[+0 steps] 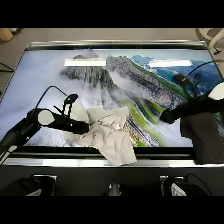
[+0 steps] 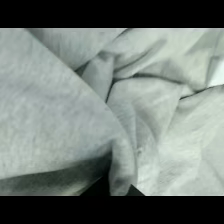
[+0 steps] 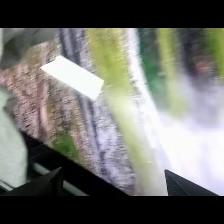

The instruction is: Fold the shirts.

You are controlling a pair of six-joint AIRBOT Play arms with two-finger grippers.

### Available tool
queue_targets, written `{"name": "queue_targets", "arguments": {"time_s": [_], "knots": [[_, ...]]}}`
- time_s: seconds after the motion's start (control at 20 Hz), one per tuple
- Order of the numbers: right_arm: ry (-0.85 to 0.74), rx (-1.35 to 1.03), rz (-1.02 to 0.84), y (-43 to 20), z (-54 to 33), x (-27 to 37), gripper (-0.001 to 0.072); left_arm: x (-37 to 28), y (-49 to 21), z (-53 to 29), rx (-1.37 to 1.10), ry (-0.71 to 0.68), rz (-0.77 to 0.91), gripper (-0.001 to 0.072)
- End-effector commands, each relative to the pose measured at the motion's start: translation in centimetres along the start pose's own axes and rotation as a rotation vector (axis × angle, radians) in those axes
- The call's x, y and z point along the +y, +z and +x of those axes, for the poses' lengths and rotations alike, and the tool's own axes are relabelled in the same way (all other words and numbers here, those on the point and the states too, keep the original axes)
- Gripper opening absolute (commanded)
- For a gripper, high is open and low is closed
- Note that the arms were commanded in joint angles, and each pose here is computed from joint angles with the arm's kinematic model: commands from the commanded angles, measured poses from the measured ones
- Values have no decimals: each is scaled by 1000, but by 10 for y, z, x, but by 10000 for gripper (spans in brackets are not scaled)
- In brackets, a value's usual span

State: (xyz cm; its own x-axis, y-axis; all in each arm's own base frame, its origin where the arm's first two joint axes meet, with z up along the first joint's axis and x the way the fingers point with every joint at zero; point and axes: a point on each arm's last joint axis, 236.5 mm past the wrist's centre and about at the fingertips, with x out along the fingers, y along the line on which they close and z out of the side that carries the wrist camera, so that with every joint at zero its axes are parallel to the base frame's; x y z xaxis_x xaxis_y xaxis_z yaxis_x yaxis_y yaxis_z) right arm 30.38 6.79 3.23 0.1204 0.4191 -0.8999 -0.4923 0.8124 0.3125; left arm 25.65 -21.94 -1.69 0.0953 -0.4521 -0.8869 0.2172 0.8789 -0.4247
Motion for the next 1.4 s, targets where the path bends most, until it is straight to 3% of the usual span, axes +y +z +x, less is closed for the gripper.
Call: {"name": "queue_targets", "arguments": {"time_s": [0.0, 0.25, 0.5, 0.7, 0.75, 0.8, 0.85, 0.9, 1.1, 1.2, 1.35], "knots": [[333, 39, 119, -34, 69, 50, 683, 15, -19, 7, 45, 31, 0, 28], [388, -15, 196, -47, 112, 61, 683, 14, -18, 4, 35, 28, 4, 28], [265, -73, -15, -16, 153, 100, 684, 13, -20, 4, 40, 28, 0, 28], [220, -144, -22, 5, 164, 113, 681, 13, -26, 4, 64, 29, 1, 28], [233, -152, -4, 8, 165, 116, 635, 13, -25, 4, 64, 29, 1, 28], [254, -158, 24, 10, 166, 120, 467, 13, -25, 4, 62, 29, 1, 28], [273, -170, 49, 14, 165, 123, 122, 13, -24, 3, 60, 28, 3, 28], [302, -177, 55, 17, 160, 129, 33, 10, -21, -1, 57, 25, 17, 27], [327, -278, -243, 57, 92, 137, 30, 13, 29, -71, -37, 196, 227, 26], [197, -463, -370, 107, 1, 123, 30, -8, 73, -148, -205, 262, 301, 26], [-146, -922, -563, 161, -216, 141, 31, -87, 110, -286, -577, 165, 364, 26]]}}
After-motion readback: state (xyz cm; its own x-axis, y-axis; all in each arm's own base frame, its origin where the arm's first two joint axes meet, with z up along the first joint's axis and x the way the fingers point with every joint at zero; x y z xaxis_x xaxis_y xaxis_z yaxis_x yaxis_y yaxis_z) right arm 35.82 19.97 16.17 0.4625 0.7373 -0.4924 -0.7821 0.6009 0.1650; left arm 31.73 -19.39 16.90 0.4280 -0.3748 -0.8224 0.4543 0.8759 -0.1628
